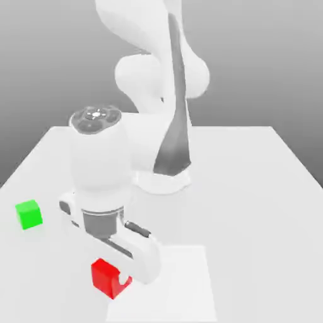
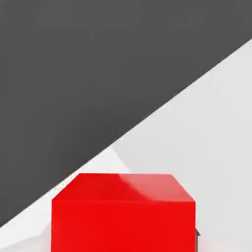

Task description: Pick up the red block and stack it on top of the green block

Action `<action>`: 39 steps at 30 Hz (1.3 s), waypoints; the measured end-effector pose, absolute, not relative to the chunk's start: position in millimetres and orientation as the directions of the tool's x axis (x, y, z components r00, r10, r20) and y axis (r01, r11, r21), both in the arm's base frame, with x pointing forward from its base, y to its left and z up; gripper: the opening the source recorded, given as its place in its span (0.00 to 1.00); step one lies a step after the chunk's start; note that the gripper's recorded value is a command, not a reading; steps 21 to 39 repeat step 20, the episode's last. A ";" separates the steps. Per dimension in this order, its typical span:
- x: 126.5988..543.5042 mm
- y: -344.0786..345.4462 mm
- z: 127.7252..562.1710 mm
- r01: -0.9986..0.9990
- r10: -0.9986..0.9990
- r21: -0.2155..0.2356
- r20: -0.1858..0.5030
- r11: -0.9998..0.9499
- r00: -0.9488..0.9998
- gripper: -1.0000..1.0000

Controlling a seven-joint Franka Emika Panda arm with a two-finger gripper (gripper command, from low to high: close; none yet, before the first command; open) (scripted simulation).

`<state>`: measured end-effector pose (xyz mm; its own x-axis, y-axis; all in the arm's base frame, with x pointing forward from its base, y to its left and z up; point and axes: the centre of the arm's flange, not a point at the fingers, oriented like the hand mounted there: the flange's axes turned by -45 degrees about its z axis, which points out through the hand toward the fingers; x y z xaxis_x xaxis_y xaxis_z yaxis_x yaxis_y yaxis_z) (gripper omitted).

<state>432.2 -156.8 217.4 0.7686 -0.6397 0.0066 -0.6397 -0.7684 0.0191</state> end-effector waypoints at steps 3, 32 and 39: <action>377.6 -233.9 227.6 -0.699 -0.699 0.031 0.007 -0.715 0.715 0.00; 196.5 -347.8 186.8 -0.806 -0.806 -0.001 0.000 -0.593 0.593 1.00; 196.5 -347.8 186.8 -0.806 -0.806 -0.001 0.000 -0.593 0.593 1.00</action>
